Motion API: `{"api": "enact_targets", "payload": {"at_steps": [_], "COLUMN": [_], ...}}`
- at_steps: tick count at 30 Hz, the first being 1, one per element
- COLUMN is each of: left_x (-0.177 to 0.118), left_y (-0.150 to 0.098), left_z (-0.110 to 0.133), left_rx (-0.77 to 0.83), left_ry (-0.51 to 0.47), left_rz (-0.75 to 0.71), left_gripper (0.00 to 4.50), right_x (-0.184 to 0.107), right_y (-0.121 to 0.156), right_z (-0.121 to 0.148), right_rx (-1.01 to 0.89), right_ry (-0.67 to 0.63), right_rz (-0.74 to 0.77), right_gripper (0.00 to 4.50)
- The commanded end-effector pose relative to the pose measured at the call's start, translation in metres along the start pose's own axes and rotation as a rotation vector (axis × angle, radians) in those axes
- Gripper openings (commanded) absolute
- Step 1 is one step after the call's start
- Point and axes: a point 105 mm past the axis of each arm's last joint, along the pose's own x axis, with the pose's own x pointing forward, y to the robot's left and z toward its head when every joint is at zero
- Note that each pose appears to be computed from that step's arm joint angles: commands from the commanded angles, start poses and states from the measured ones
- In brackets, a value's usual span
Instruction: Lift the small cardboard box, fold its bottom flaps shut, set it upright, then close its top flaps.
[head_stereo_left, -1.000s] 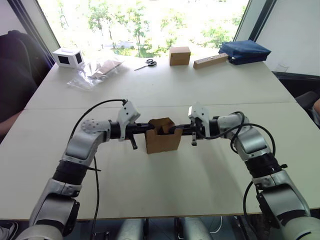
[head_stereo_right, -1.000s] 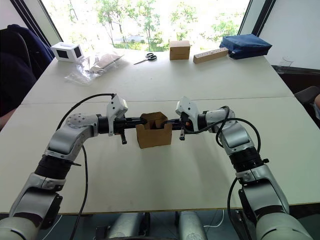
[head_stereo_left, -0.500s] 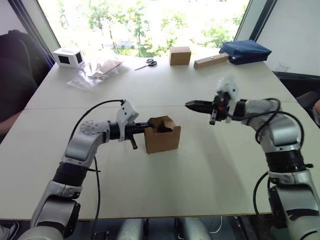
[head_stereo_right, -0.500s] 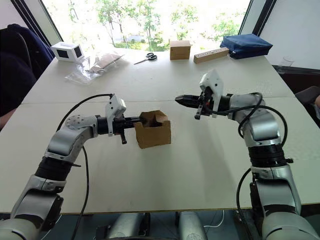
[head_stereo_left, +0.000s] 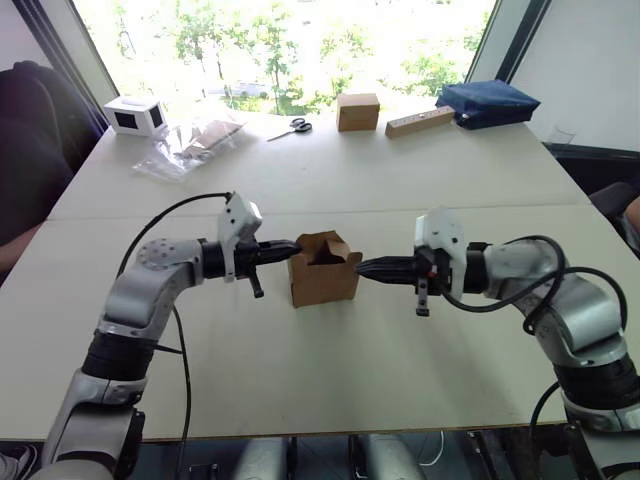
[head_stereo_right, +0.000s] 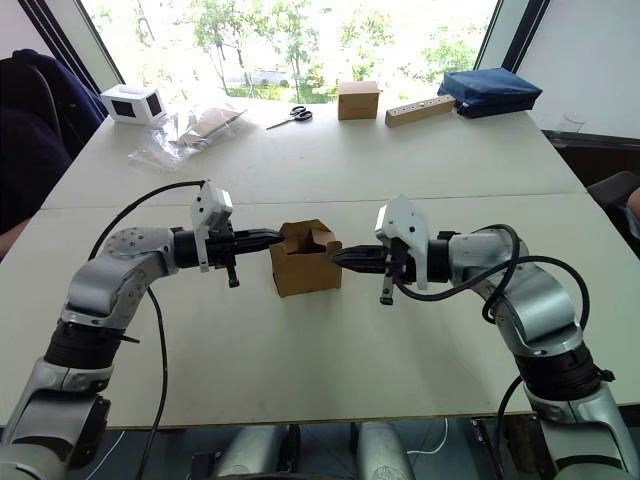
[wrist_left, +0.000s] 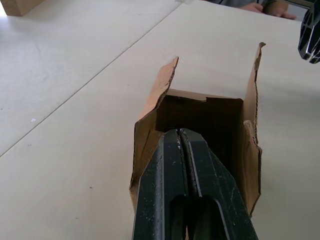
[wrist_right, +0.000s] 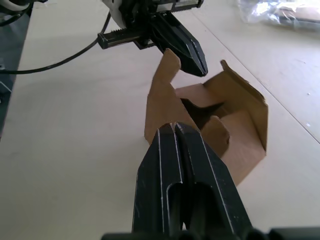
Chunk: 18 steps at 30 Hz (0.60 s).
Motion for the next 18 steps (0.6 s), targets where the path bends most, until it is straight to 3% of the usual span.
{"api": "enact_targets", "payload": {"at_steps": [1, 18], "left_x": [-0.004, -0.019], "left_y": [-0.001, 0.001], "left_z": [0.007, 0.009], "left_rx": [0.026, -0.026], "left_ry": [-0.017, -0.047], "left_rz": [0.007, 0.049], "left_gripper": [0.03, 0.03], "right_x": [0.009, 0.038], "right_y": [0.000, -0.019], "right_z": [0.008, -0.008], "right_rx": [-0.068, -0.113], "right_ry": [-0.014, 0.036], "right_rz": [0.000, 0.012], "right_gripper": [0.00, 0.00]}}
